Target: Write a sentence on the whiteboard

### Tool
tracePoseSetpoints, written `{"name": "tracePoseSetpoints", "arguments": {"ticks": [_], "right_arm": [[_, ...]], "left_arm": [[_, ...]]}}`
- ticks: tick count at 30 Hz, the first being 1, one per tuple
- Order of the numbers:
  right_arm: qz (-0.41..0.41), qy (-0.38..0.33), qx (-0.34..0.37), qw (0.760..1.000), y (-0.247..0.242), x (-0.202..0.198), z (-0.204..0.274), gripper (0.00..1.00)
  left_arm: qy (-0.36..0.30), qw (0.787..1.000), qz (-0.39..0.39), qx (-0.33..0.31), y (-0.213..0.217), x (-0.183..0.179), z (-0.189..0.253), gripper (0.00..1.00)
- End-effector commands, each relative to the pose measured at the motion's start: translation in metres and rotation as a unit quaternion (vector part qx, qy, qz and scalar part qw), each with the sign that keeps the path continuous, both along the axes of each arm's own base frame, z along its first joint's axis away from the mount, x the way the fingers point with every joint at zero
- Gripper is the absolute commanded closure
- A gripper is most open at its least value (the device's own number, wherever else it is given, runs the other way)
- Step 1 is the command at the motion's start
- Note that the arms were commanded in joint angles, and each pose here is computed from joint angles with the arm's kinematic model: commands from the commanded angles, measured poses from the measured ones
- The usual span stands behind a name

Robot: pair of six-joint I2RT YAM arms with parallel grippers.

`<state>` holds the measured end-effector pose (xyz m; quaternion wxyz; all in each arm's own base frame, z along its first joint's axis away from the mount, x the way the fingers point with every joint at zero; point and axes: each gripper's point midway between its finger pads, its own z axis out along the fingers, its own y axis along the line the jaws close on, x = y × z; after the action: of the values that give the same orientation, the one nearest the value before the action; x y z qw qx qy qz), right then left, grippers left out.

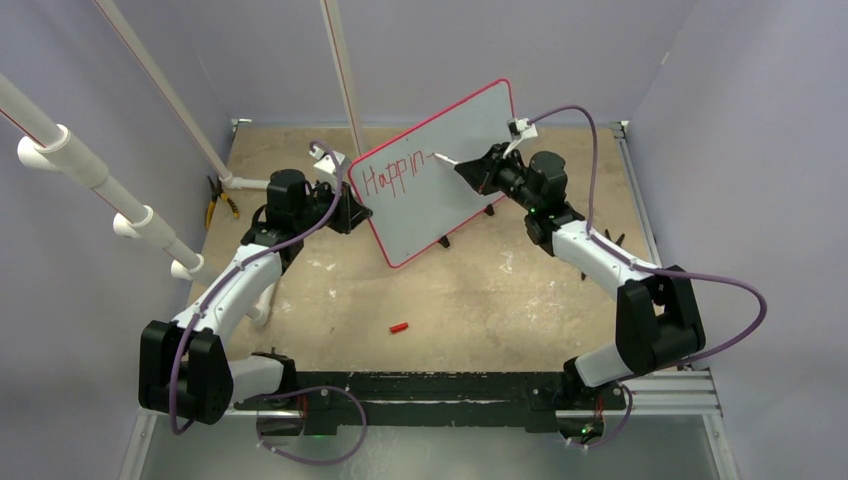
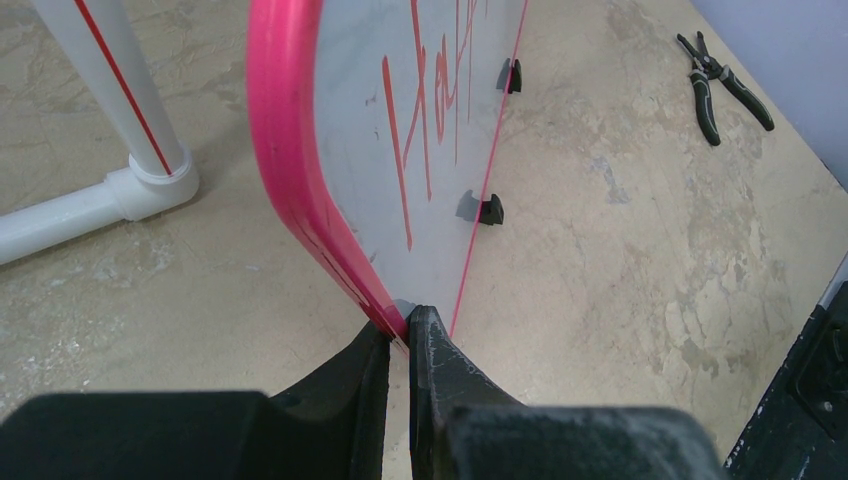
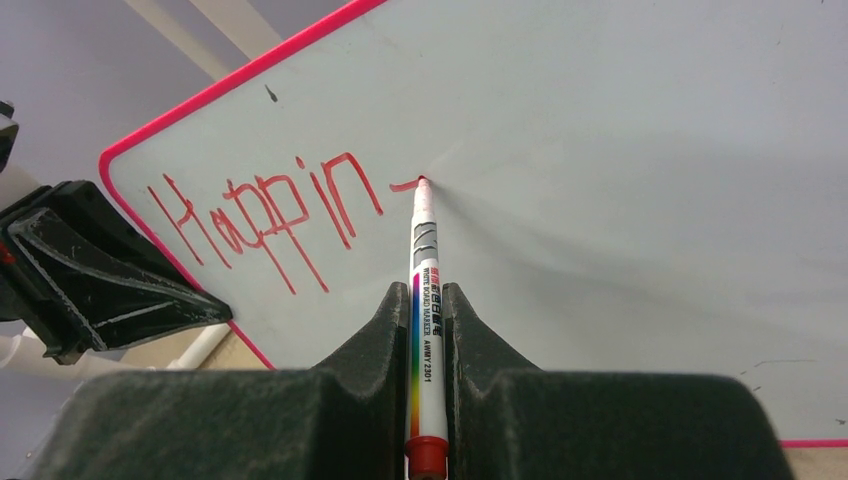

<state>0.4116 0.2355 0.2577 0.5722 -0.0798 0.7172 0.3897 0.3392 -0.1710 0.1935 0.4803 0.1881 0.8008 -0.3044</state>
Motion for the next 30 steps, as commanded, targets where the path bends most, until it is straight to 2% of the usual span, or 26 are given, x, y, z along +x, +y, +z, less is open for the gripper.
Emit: {"name": "tracePoseSetpoints", "arguments": {"ticks": [1,9,30], "right_arm": [[-0.004,-0.055,0.02,0.998,0.001,0.009,0.041,1.0],[0.018,-0.069,0.017,0.997,0.007,0.008,0.045,1.0],[0.038,-0.016,-0.012,0.999,0.007,-0.01,-0.009,1.0]], "left_arm": [[-0.029,0.999,-0.016,0.007,-0.007,0.005,0.01,1.0],[-0.028,0.999,-0.016,0.006,-0.007,0.005,0.01,1.0],[-0.026,0.999,-0.017,0.005,-0.008,0.004,0.009,1.0]]}}
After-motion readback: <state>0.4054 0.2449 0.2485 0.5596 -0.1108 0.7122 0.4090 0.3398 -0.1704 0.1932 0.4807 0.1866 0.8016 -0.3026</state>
